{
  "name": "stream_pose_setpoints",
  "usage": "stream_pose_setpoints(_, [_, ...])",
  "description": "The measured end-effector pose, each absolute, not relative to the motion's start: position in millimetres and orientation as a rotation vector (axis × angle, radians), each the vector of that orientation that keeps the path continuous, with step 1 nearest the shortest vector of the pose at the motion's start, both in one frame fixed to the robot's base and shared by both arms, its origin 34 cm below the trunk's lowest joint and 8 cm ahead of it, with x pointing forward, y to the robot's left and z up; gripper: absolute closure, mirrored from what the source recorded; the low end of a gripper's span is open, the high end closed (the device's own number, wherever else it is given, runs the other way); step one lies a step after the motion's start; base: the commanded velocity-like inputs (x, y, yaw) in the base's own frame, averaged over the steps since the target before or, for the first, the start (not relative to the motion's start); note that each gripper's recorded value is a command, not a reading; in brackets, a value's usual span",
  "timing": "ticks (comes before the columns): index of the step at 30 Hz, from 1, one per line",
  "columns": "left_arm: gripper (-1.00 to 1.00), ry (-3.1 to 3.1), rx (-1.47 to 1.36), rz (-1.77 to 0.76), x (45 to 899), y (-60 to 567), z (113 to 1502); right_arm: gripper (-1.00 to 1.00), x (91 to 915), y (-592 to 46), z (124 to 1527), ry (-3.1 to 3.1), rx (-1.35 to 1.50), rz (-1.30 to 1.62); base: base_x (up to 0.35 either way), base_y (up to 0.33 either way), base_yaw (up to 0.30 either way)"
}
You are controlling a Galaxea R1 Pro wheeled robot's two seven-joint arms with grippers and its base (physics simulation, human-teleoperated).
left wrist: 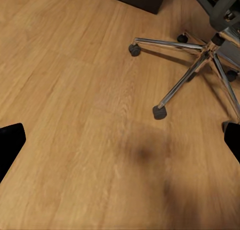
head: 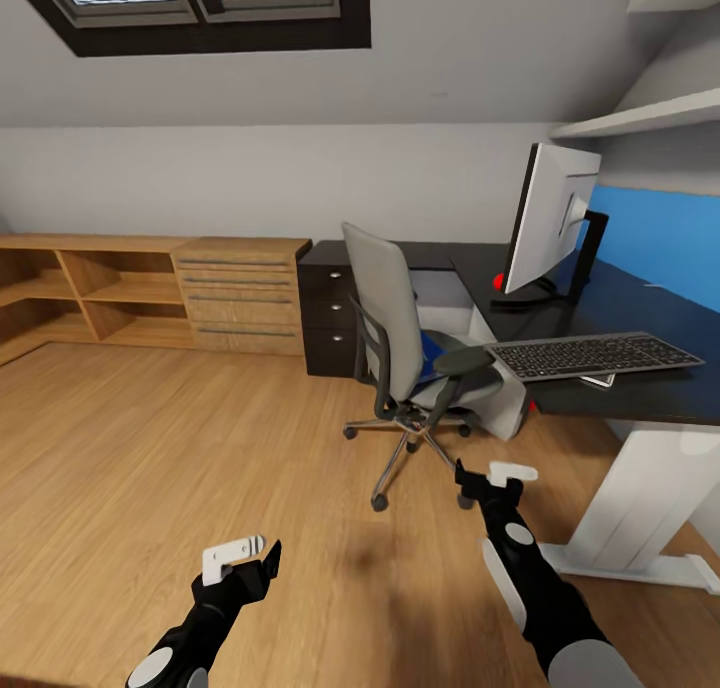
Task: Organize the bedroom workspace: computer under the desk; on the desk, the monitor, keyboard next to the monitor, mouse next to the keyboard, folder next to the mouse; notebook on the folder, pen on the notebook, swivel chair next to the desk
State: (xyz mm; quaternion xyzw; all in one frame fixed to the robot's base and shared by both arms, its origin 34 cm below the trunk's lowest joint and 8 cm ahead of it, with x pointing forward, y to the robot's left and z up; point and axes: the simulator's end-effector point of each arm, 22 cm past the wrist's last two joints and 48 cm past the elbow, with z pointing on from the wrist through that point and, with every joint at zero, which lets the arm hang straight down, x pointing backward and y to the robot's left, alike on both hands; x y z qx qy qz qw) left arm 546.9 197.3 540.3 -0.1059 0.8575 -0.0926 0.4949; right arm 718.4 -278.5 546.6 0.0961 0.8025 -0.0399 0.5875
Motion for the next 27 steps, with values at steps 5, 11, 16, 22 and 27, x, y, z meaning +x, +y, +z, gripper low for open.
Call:
stream_pose_setpoints(5, [-1.00,2.078,-0.257,-0.226,544,197,529,-1.00,714,-281,538,1.919,0.230,-0.096,0.000,0.000,0.000])
stream_pose_setpoints(11, [-1.00,2.079,-0.257,-0.227,541,197,516,-1.00,711,-284,527,1.916,0.238,-0.098,0.000,0.000,0.000])
stream_pose_setpoints(16, [-1.00,2.080,-0.258,-0.228,538,196,504,-1.00,709,-285,524,1.899,0.240,-0.096,0.000,0.000,0.000])
stream_pose_setpoints(22, [-1.00,2.080,-0.258,-0.229,534,196,491,-1.00,694,-285,521,1.863,0.242,-0.090,0.000,0.000,0.000])
stream_pose_setpoints(27, [-1.00,2.077,-0.278,-0.252,531,195,480,-1.00,678,-284,517,1.837,0.242,-0.085,0.000,0.000,0.000])
